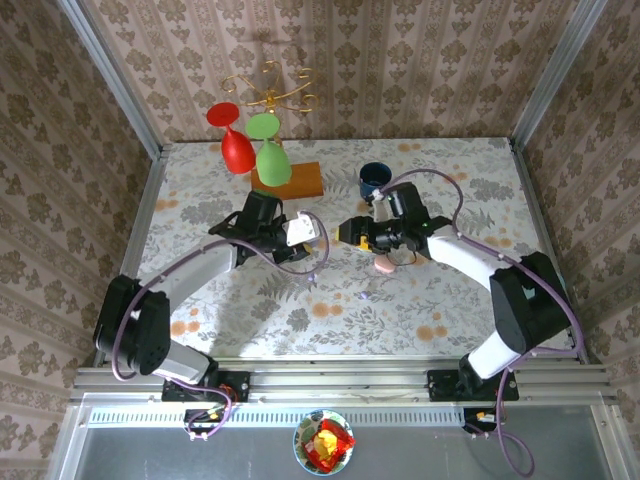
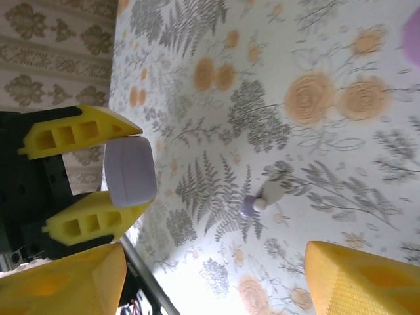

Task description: Insert the wireless bluetooth earbuds into the charging case

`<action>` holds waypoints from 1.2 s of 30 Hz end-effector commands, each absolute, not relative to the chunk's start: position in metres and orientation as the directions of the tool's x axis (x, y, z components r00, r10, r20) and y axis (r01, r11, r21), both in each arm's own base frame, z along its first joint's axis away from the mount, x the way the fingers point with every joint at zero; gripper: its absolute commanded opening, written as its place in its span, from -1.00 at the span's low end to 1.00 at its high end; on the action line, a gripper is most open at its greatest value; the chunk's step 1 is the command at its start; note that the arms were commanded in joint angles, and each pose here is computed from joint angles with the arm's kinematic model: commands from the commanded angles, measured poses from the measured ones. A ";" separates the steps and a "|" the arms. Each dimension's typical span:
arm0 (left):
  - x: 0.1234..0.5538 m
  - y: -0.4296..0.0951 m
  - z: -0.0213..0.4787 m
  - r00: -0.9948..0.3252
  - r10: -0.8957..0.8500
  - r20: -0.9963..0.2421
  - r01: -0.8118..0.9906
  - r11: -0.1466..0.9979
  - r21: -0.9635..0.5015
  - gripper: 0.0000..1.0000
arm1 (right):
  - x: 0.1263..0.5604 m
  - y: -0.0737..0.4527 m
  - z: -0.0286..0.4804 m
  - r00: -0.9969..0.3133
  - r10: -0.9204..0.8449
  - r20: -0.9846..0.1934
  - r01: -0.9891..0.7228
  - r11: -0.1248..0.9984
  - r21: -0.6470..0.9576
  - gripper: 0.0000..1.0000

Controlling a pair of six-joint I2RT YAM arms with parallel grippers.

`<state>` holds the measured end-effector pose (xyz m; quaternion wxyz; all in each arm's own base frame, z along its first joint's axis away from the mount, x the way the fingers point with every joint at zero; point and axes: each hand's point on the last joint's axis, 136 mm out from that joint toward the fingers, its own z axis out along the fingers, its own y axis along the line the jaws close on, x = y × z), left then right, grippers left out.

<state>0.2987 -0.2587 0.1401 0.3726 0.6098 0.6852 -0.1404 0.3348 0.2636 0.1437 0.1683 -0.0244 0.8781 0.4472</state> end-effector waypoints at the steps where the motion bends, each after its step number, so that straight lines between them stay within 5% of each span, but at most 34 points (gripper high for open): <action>1: 0.285 -0.271 0.155 0.066 0.668 -0.742 0.951 0.182 0.249 -0.26 | 0.336 0.289 0.161 -0.943 0.073 -0.326 -0.244 0.516 0.821 0.46; 16: 0.278 -0.277 0.149 0.075 0.656 -0.751 0.960 0.155 0.232 -0.24 | 0.337 0.323 0.158 -0.953 0.060 -0.297 -0.237 0.463 0.854 0.30; 30: 0.282 -0.282 0.156 0.069 0.625 -0.777 0.959 0.171 0.224 -0.20 | 0.328 0.324 0.162 -0.961 0.070 -0.266 -0.204 0.467 0.860 -0.46; 36: 0.283 -0.281 0.169 0.080 0.558 -0.826 0.949 0.211 0.235 0.26 | 0.330 0.317 0.177 -0.953 0.089 -0.288 -0.220 0.448 0.867 -0.66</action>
